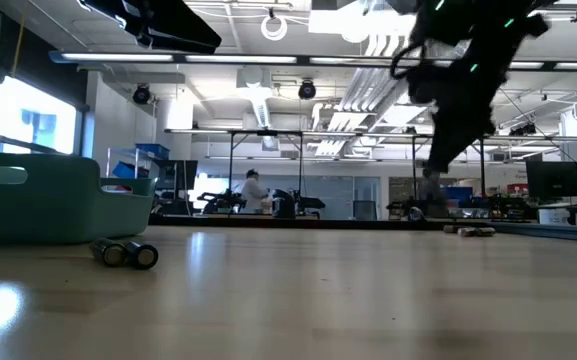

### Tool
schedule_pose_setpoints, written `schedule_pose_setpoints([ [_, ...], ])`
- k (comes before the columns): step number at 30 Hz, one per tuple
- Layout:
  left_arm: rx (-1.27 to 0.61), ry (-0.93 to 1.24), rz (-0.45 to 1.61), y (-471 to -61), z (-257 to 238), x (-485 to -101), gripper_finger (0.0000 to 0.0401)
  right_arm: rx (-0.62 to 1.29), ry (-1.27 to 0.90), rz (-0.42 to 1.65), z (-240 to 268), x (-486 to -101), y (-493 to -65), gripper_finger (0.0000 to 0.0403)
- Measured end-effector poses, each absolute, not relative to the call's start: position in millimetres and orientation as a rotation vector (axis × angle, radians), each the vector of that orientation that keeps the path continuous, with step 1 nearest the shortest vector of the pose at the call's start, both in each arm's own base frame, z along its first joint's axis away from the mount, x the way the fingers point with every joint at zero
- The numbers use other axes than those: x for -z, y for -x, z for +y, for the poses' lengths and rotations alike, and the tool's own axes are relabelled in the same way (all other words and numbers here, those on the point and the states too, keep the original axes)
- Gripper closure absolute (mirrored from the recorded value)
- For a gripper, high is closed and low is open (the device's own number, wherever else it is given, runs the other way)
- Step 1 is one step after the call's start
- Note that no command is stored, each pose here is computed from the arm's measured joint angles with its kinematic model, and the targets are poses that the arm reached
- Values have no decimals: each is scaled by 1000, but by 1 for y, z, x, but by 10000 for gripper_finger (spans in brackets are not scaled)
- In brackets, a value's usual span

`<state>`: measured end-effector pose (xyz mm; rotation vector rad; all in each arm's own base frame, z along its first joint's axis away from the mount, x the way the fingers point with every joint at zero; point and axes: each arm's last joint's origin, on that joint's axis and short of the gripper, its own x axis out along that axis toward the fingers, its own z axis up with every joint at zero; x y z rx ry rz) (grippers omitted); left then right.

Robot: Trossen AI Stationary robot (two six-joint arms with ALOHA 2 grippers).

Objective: Sort batteries
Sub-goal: Put the black battery into the blue bin

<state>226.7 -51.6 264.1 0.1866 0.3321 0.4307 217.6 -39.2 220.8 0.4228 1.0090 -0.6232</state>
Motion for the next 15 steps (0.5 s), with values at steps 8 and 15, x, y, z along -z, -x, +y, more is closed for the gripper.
schedule_pose_setpoints([
  [8,-433,-168,327,-227,-52,-264,201,399,-582,958,65,-247,-177,386],
  [15,-433,-168,326,-227,-52,-264,201,202,-747,1031,137,-246,-141,386],
])
